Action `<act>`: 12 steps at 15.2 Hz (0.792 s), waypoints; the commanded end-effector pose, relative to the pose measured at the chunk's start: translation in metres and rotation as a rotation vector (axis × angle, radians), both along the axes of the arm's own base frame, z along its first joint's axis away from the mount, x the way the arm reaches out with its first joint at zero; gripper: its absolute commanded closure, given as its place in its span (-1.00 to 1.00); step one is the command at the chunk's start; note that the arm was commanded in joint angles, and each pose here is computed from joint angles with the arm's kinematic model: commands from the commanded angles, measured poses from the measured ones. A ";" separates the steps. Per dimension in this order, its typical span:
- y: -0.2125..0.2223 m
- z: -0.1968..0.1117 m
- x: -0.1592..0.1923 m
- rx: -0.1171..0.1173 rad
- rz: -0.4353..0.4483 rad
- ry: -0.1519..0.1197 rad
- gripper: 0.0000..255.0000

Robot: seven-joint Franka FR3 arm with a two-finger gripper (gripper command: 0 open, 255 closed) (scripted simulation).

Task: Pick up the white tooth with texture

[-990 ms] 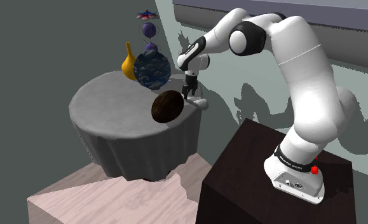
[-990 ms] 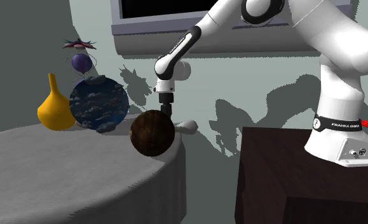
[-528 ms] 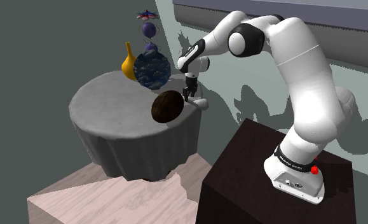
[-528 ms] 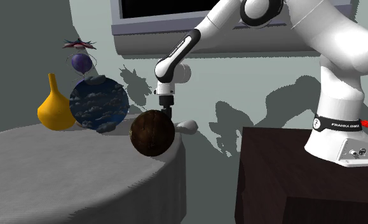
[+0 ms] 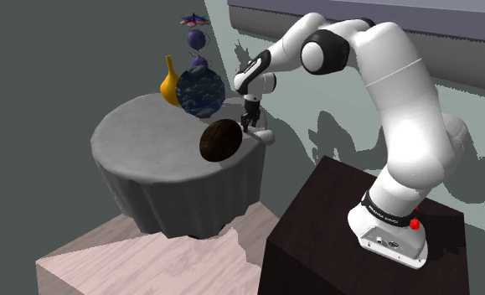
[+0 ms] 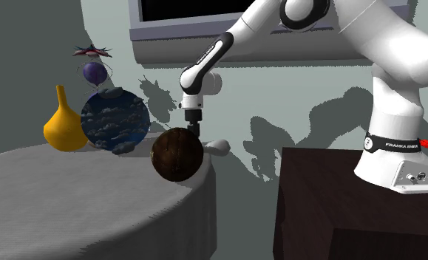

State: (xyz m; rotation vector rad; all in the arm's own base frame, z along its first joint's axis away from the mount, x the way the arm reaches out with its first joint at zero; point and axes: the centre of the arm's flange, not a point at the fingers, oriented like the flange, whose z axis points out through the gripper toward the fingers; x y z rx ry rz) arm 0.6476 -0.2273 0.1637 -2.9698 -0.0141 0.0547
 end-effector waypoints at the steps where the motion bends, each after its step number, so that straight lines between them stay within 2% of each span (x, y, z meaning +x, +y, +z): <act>1: 0.000 0.009 0.000 0.000 0.000 -0.001 1.00; 12: 0.000 0.067 0.000 0.000 0.000 -0.001 1.00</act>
